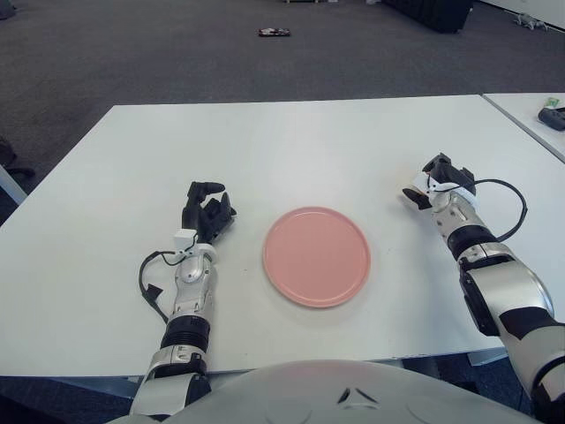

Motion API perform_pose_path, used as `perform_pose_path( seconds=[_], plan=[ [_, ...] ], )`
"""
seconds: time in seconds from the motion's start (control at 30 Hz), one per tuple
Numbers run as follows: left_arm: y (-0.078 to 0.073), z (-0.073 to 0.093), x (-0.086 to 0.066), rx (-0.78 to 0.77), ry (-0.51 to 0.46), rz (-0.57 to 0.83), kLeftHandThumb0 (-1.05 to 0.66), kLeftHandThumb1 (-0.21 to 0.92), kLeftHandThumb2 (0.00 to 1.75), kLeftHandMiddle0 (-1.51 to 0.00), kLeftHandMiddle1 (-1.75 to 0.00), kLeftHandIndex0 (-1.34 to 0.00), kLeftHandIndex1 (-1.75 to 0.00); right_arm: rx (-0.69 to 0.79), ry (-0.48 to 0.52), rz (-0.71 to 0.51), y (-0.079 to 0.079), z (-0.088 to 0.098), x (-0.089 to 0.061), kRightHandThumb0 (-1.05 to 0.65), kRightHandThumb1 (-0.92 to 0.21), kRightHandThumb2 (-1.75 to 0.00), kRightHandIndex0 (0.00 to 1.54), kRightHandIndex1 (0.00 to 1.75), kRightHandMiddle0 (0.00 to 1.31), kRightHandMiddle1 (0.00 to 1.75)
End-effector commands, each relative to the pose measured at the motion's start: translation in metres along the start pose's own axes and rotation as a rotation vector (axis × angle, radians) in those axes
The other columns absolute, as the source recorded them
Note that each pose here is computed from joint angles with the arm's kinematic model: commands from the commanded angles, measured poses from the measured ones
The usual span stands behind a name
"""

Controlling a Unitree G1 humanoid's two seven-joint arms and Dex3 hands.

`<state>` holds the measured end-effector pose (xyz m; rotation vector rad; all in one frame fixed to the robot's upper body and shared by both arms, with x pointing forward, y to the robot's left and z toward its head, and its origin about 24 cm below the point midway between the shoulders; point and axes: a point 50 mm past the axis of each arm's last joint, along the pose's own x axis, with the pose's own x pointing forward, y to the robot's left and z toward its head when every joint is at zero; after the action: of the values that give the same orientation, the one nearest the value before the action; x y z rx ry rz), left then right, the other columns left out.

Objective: Put the apple into the plate.

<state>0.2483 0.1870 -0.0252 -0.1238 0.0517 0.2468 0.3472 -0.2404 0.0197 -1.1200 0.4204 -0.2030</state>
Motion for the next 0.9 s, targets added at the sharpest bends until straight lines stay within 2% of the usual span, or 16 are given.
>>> perform_pose_path(
  seconds=[0.0, 0.17, 0.27, 0.4, 0.87],
  plan=[
    [0.0073, -0.0229, -0.0146, 0.008, 0.119, 0.023, -0.37, 0.74, 0.79, -0.73, -1.75, -0.3, -1.75, 0.009, 0.031, 0.083, 0.0236, -0.0047, -0.0085, -0.02, -0.33, -1.28, 0.46, 1.67, 0.53, 1.74],
    [0.0077, -0.0232, -0.0143, 0.012, 0.118, 0.022, -0.37, 0.73, 0.79, -0.73, -1.75, -0.31, -1.75, 0.088, 0.051, 0.028, 0.0227, -0.003, -0.0094, 0.0, -0.16, -1.41, 0.77, 1.46, 0.6, 1.75],
    [0.0077, -0.0231, -0.015, 0.015, 0.116, 0.024, -0.37, 0.73, 0.79, -0.73, -1.75, -0.31, -1.75, 0.158, 0.066, -0.004, 0.0222, -0.0023, -0.0099, 0.0, -0.11, -1.46, 0.83, 1.48, 0.59, 1.75],
    [0.0076, -0.0231, -0.0151, 0.012, 0.115, 0.025, -0.37, 0.73, 0.79, -0.73, -1.75, -0.31, -1.75, 0.206, 0.066, -0.029, 0.0219, -0.0019, -0.0105, 0.0, -0.09, -1.5, 0.85, 1.52, 0.58, 1.75],
    [0.0072, -0.0229, -0.0137, -0.004, 0.108, 0.031, -0.37, 0.74, 0.78, -0.74, -1.75, -0.3, -1.75, 0.248, -0.056, -0.17, 0.0139, 0.0029, -0.0141, 0.0, -0.07, -1.59, 0.82, 1.68, 0.57, 1.75]
  ],
)
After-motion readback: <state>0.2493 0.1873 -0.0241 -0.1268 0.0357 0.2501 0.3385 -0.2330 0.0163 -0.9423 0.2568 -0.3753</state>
